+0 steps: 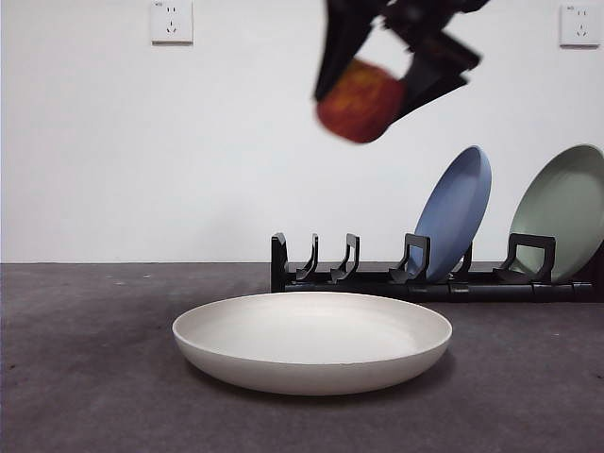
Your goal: Take the yellow plate from the plate rack,put the plate on the table,take the apple from the table,put the apple in the plate
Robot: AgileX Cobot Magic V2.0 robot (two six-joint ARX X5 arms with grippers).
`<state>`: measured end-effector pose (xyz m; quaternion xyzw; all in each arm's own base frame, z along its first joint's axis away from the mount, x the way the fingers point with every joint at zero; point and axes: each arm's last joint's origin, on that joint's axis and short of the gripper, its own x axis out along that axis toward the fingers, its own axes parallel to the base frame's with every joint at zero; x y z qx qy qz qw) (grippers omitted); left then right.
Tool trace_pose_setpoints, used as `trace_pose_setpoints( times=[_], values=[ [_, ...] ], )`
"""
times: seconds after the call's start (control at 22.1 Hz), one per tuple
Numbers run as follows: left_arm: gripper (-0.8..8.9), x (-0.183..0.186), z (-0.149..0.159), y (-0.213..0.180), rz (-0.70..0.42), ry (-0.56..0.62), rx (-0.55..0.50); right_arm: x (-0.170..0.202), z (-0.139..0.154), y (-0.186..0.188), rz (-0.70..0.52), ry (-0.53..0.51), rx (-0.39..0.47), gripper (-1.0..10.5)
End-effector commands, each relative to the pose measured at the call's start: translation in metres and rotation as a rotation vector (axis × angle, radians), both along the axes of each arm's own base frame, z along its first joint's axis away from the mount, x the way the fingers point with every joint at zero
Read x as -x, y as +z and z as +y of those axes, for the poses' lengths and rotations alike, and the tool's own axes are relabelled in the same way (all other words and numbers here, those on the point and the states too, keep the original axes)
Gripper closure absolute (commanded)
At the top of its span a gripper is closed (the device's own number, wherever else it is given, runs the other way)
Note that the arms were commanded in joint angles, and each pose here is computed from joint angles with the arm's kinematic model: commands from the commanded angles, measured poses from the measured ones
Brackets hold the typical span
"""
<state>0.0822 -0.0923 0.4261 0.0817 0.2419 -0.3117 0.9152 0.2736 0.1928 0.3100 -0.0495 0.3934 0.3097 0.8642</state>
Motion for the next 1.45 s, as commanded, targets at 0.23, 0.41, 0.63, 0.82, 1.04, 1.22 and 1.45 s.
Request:
trace_pose_setpoints(
  times=[0.23, 0.41, 0.63, 0.82, 1.04, 1.22, 1.45],
  values=[
    [8.22, 0.000, 0.000, -0.001, 0.004, 0.008, 0.012, -0.009, 0.050, -0.083, 0.201, 0.054, 0.173, 9.6],
    [8.22, 0.000, 0.000, -0.001, 0.004, 0.008, 0.011, -0.008, 0.061, -0.122, 0.309, 0.072, 0.292, 9.6],
    [8.22, 0.000, 0.000, -0.001, 0.004, 0.009, 0.011, -0.006, 0.065, -0.132, 0.318, 0.073, 0.328, 9.6],
    [8.22, 0.000, 0.000, -0.001, 0.004, 0.009, 0.011, -0.004, 0.062, -0.133, 0.343, 0.073, 0.350, 9.3],
    [8.22, 0.000, 0.000, -0.001, 0.004, 0.008, 0.011, -0.003, 0.062, -0.133, 0.351, 0.073, 0.357, 5.3],
    [8.22, 0.000, 0.000, -0.001, 0.004, 0.008, 0.011, -0.003, 0.062, -0.133, 0.350, 0.073, 0.356, 4.3],
    [8.22, 0.000, 0.000, -0.001, 0.004, 0.009, 0.011, -0.003, 0.062, -0.132, 0.349, 0.073, 0.355, 4.2]
  ],
)
